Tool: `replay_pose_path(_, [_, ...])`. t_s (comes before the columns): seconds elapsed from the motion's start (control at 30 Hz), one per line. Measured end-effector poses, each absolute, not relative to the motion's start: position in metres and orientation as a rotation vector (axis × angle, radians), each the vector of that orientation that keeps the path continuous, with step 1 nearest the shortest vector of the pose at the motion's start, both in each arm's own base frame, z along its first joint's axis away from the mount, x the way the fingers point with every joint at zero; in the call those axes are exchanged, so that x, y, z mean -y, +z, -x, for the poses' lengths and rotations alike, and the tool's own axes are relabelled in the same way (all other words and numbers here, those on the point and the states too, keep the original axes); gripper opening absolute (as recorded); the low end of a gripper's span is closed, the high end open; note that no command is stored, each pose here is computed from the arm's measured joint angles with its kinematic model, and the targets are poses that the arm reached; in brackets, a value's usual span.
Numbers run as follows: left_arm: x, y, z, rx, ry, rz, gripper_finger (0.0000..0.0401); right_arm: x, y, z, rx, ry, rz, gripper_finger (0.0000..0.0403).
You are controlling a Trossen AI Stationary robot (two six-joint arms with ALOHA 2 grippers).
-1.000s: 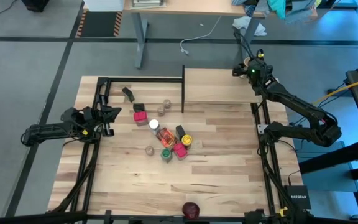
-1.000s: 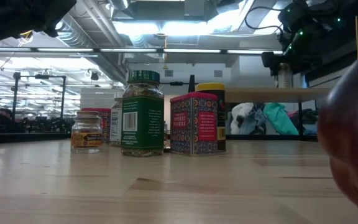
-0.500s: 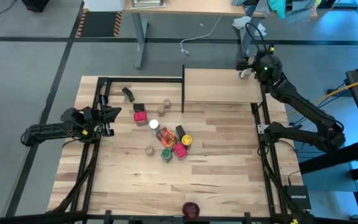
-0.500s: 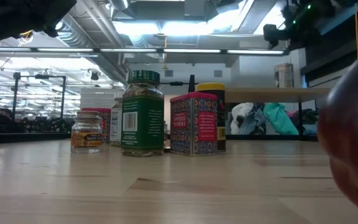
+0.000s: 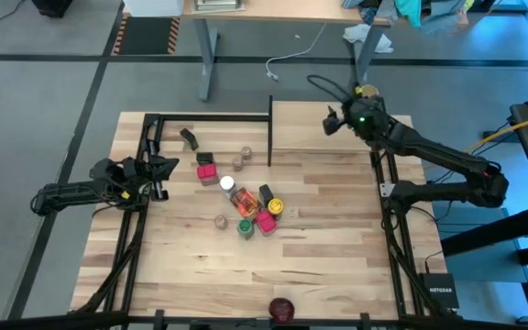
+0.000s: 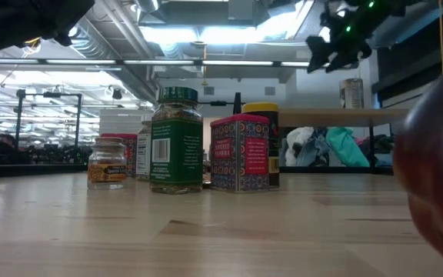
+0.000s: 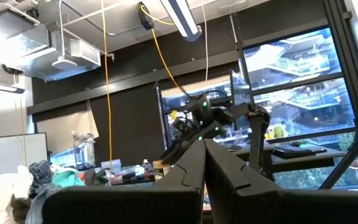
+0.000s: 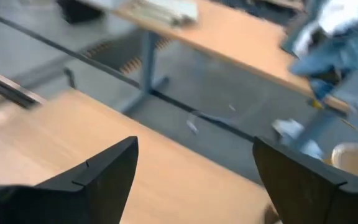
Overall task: Shelf spices
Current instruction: Put the brown seasoning bottle on the the shelf
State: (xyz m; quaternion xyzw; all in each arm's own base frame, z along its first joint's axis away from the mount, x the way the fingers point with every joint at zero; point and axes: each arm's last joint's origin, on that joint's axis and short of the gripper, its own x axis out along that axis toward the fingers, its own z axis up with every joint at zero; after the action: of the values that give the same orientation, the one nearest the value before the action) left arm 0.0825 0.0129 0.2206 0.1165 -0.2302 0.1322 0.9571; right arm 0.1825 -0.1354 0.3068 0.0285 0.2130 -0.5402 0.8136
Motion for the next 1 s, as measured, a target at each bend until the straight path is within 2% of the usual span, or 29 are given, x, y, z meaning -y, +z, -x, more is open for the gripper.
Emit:
replay_pose_path(0.37, [-0.013,0.221,-0.082,0.466,0.271,-0.249,0.0000,0.152,0.273,-0.200,-0.620,-1.356,-0.024,0.0324])
replay_pose_path(0.7, [-0.013,0.221,-0.083,0.465,0.269,-0.240,0.0000,0.154,0.268,-0.192,-0.706,-1.486,0.045,0.0324])
replay_pose_path(1.0, [-0.013,0.221,-0.083,0.466,0.268,-0.237,0.0000,0.161,0.264,-0.181,-0.773,-1.530,0.026,0.0324])
